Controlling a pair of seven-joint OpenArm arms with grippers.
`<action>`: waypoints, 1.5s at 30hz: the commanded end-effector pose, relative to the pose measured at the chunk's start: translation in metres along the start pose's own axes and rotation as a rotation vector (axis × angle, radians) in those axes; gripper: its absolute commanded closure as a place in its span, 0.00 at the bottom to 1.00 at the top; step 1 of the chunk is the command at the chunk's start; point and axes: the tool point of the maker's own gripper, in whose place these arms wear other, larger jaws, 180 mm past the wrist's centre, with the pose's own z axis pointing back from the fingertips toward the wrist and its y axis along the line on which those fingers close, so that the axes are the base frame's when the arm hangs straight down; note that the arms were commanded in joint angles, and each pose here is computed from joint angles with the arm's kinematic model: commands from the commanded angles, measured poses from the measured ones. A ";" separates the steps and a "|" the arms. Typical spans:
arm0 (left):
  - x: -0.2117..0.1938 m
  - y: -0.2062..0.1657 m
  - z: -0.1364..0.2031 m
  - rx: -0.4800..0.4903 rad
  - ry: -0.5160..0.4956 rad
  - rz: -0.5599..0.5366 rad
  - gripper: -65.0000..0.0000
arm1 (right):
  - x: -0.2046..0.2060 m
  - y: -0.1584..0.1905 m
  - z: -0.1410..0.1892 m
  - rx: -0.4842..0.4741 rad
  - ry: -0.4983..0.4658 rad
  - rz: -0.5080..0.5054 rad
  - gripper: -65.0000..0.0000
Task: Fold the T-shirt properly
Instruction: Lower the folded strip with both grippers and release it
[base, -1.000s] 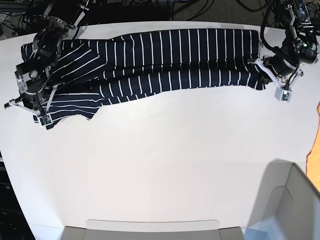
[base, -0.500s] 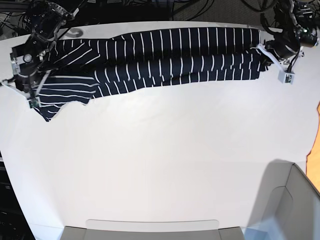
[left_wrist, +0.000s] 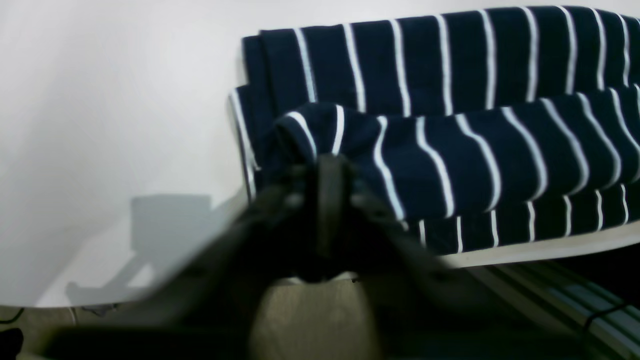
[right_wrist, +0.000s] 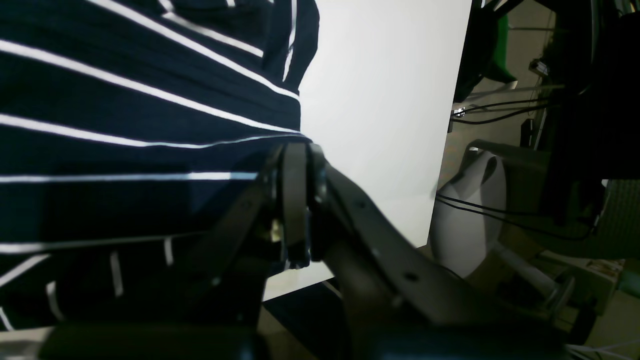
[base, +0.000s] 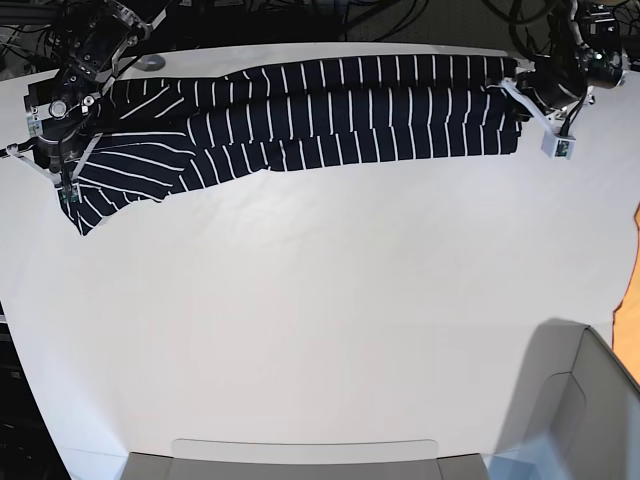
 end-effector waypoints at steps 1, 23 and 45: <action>0.000 0.001 0.005 0.006 -0.002 -0.021 0.69 | 0.007 -0.009 0.003 -0.022 -0.024 0.012 1.00; 0.018 0.000 -0.004 -0.008 -0.105 0.047 0.39 | 0.006 0.011 -0.009 0.041 -0.009 0.040 0.68; -0.010 0.035 -0.043 0.042 -0.009 0.147 0.38 | 0.015 0.024 -0.009 0.067 -0.027 0.087 0.68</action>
